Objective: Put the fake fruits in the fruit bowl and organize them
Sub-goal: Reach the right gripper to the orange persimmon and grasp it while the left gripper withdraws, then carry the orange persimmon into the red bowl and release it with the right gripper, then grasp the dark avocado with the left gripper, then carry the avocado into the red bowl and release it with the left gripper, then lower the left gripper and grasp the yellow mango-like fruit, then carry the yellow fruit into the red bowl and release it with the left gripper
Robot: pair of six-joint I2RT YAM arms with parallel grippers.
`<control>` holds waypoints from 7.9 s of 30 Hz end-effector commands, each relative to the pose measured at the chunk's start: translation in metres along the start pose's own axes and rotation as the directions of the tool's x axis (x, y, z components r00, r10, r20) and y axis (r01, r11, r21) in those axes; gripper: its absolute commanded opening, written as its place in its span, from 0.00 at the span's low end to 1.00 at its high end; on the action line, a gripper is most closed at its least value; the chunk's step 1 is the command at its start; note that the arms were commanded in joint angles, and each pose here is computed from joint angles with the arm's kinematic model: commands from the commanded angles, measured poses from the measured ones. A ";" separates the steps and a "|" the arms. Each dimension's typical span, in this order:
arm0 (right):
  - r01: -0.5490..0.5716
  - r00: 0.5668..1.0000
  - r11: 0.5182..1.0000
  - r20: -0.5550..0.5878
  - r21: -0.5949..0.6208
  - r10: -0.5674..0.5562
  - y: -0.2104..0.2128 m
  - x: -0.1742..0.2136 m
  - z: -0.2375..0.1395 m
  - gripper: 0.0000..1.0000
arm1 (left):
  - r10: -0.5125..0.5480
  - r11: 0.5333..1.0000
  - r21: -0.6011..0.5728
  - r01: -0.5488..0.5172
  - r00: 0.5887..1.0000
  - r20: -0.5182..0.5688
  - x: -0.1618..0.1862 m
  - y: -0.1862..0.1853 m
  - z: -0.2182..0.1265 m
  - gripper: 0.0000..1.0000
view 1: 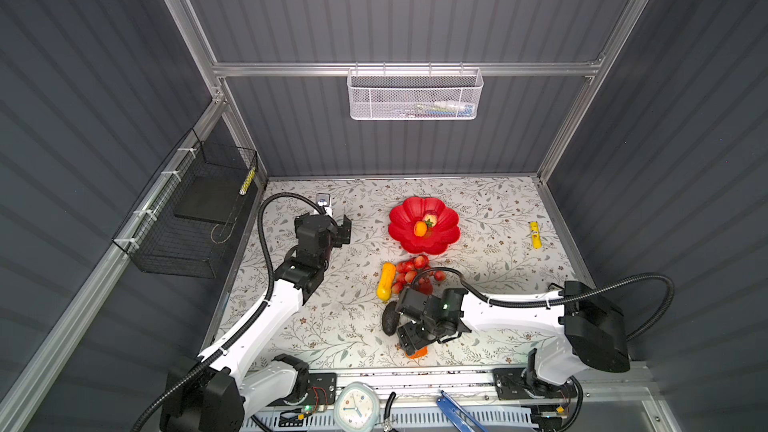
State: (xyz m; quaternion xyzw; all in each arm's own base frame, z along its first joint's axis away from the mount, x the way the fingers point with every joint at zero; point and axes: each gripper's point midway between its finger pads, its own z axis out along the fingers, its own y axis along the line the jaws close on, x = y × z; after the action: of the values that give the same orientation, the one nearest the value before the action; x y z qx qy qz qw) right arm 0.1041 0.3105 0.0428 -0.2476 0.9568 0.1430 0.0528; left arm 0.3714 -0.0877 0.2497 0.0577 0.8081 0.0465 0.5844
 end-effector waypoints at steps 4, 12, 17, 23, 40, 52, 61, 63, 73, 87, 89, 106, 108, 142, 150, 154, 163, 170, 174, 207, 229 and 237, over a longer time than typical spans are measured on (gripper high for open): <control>-0.002 1.000 1.000 0.010 0.016 0.002 -0.001 -0.005 -0.005 0.63 | 0.008 1.000 -0.022 -0.008 1.000 0.001 -0.009 0.005 0.002 1.00; -0.056 0.993 0.997 0.104 0.044 0.051 -0.027 -0.022 -0.040 0.45 | 0.012 1.000 -0.025 -0.013 1.000 -0.028 -0.003 0.004 0.008 1.00; -0.117 0.968 0.990 0.229 0.074 0.098 -0.063 -0.044 -0.088 0.46 | 0.010 1.000 -0.016 -0.011 0.999 -0.042 0.000 0.002 0.010 1.00; -0.216 0.867 0.968 0.481 0.125 0.131 -0.124 -0.112 -0.153 0.46 | 0.006 1.000 0.004 -0.006 0.999 -0.047 -0.001 -0.001 0.010 1.00; -0.343 0.813 0.929 0.540 0.142 0.218 -0.237 -0.262 -0.117 0.47 | -0.017 0.994 0.104 0.025 0.996 -0.083 -0.001 -0.015 0.000 1.00; -0.382 0.844 0.910 0.461 0.159 0.274 -0.264 -0.271 -0.057 0.62 | -0.062 0.936 0.301 0.184 0.926 -0.374 0.035 -0.052 -0.036 0.93; -0.385 0.798 0.912 0.548 0.142 0.251 -0.259 -0.279 -0.103 0.95 | -0.030 0.902 0.351 0.252 0.847 -0.531 0.091 -0.098 -0.085 0.91; -0.392 0.771 0.910 0.588 0.138 0.243 -0.257 -0.278 -0.124 0.99 | -0.029 0.882 0.369 0.292 0.817 -0.577 0.106 -0.111 -0.096 0.90; -0.432 0.624 0.899 0.742 0.065 0.247 -0.247 -0.247 -0.188 0.99 | 0.099 0.848 0.443 0.291 0.734 -0.672 0.157 -0.158 -0.145 0.90; -0.465 0.608 0.883 0.748 0.064 0.265 -0.253 -0.209 -0.190 0.99 | 0.328 0.861 0.492 0.133 0.595 -0.734 0.229 -0.203 -0.140 0.88; -0.469 0.604 0.881 0.751 0.065 0.266 -0.255 -0.208 -0.191 0.99 | 0.340 0.860 0.494 0.125 0.582 -0.739 0.236 -0.205 -0.138 0.79; -0.473 0.591 0.879 0.759 0.054 0.272 -0.260 -0.207 -0.190 0.99 | 0.371 0.840 0.541 -0.033 0.764 -0.528 0.123 -0.176 -0.133 0.31; -0.474 0.590 0.879 0.761 0.055 0.271 -0.260 -0.204 -0.193 0.99 | 0.346 0.844 0.536 -0.019 0.784 -0.516 0.099 -0.176 -0.110 0.31; -0.514 0.515 0.855 0.820 0.062 0.250 -0.264 -0.140 -0.238 0.99 | 0.308 0.845 0.534 0.007 0.811 -0.497 0.061 -0.260 0.134 0.69; -0.505 0.535 0.862 0.801 0.048 0.268 -0.265 -0.151 -0.226 0.99 | 0.200 0.906 0.424 -0.013 0.895 -0.399 -0.007 -0.201 0.084 0.78; -0.496 0.543 0.868 0.793 0.035 0.278 -0.265 -0.160 -0.220 0.99 | 0.187 0.926 0.377 -0.009 0.879 -0.438 0.013 -0.165 0.044 0.81; -0.494 0.547 0.865 0.804 0.087 0.232 -0.273 -0.174 -0.232 0.99 | 0.135 0.889 0.412 0.201 0.744 -0.654 0.117 -0.161 -0.017 0.81; -0.503 0.542 0.862 0.798 0.057 0.263 -0.272 -0.170 -0.227 0.99 | 0.139 0.853 0.443 0.277 0.697 -0.704 0.149 -0.178 -0.024 0.84; -0.515 0.541 0.856 0.793 0.052 0.278 -0.273 -0.162 -0.221 0.99 | 0.159 0.847 0.451 0.283 0.674 -0.721 0.164 -0.186 -0.025 0.84; -0.505 0.537 0.863 0.793 0.030 0.286 -0.271 -0.166 -0.221 0.99 | 0.222 0.875 0.481 0.052 0.840 -0.495 0.055 -0.189 0.011 0.32; -0.517 0.528 0.856 0.799 0.032 0.289 -0.267 -0.134 -0.226 0.99 | 0.219 0.860 0.502 0.091 0.823 -0.525 0.075 -0.269 0.139 0.36; -0.508 0.533 0.861 0.794 0.024 0.292 -0.266 -0.137 -0.224 0.99 | 0.181 0.866 0.489 0.103 0.848 -0.498 0.057 -0.264 0.134 0.72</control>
State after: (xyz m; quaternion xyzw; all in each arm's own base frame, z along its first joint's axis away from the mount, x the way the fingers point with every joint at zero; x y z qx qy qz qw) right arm 0.3470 0.0837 0.2166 0.0729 0.8795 0.1175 0.4553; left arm 0.4667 -0.3378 0.0926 0.2152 0.9270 -0.1253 0.2803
